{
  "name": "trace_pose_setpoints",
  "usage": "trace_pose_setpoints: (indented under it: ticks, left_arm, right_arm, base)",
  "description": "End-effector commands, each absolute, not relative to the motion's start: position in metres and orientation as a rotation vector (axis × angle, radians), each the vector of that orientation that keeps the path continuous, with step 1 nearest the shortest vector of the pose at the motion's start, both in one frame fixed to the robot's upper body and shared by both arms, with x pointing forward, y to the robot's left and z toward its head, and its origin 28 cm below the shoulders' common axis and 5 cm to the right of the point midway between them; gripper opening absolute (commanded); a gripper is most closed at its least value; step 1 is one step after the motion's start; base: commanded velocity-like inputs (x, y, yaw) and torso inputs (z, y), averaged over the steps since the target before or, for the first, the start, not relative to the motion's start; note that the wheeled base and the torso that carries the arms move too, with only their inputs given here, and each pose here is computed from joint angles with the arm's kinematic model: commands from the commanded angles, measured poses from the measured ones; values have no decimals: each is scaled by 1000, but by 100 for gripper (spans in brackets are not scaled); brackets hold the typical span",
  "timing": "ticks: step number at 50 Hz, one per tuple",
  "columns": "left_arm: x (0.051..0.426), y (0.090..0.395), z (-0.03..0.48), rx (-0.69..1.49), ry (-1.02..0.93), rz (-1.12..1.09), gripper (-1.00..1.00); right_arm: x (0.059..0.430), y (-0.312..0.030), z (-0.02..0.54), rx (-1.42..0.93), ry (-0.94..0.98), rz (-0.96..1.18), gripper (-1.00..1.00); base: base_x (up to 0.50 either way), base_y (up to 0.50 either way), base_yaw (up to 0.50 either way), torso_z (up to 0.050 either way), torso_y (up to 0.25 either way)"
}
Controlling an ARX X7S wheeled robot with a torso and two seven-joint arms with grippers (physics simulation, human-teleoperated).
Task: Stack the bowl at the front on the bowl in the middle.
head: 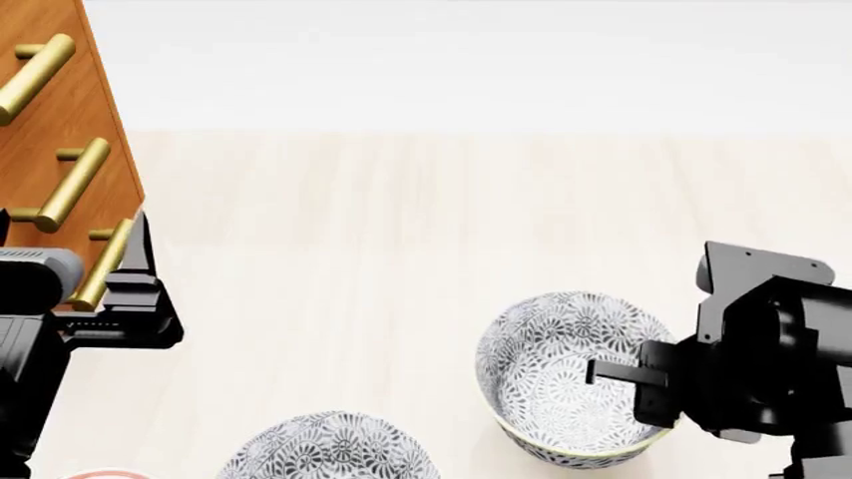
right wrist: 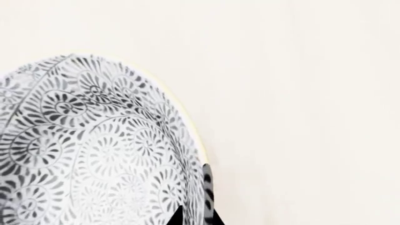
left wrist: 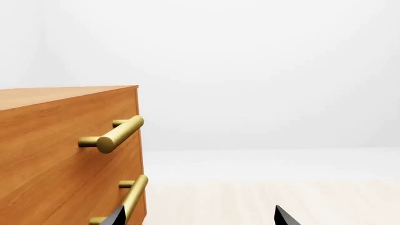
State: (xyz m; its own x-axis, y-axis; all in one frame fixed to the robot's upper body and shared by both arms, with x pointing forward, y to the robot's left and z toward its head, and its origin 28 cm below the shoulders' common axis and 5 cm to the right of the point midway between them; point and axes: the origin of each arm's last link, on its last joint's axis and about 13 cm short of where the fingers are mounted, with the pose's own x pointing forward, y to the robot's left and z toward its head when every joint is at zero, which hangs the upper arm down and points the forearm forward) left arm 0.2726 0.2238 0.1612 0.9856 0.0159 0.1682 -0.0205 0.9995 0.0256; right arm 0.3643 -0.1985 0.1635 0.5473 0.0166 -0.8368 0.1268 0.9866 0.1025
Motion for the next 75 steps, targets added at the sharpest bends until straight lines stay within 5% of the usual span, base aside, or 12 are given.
trace_pose_setpoints:
  ticks: [1,39,75]
  left_arm:
    - [273,224,161,28,-167,18,100]
    - [274,227,161,8,-157,13,100]
    - [278,228,158,3,-155,25,100]
  right_arm:
    - [364,-200,158,113,1000,-84,-100]
    - [341,-194,221,416,772,181,-100]
    - [290,-166,282,263,670,340,-100]
  base:
    - [0,0,0,0,0]
    - [0,0,0,0,0]
    - [0,0,0,0,0]
